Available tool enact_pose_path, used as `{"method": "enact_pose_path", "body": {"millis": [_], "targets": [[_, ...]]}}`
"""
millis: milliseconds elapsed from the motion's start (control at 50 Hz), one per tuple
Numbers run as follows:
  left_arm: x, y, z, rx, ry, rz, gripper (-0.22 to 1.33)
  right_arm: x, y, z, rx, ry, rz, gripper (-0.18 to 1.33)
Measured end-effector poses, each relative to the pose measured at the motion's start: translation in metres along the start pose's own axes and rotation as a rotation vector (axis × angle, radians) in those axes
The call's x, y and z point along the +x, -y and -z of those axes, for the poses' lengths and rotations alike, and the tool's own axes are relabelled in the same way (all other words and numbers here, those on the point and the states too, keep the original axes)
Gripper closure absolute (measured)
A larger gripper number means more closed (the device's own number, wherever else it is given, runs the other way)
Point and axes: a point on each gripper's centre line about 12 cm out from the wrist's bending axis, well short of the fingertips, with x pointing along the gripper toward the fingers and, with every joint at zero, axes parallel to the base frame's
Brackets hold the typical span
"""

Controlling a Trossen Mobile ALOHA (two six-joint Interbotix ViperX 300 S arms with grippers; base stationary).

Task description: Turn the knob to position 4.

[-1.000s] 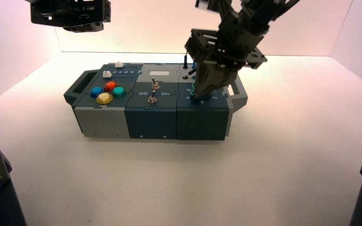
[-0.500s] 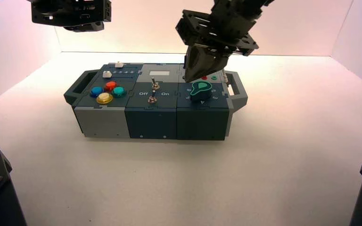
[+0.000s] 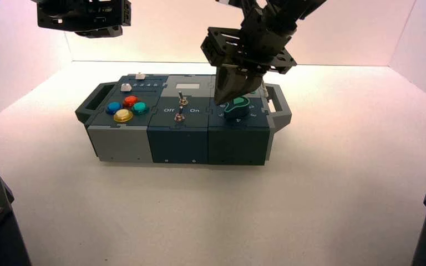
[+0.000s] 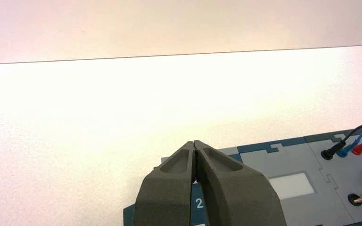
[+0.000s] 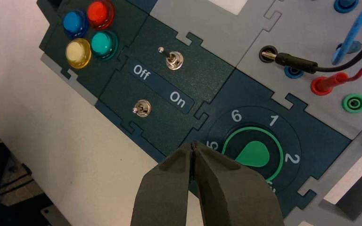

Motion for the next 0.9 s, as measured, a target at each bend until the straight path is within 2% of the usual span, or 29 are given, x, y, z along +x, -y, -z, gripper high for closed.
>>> {"method": "enact_pose_path", "body": {"millis": [900], "targets": [[0.0, 0.0, 0.001, 0.002, -0.008, 0.001, 1.28, 0.003, 0.006, 0.014, 0.008, -0.022, 0.018, 1.29]]}}
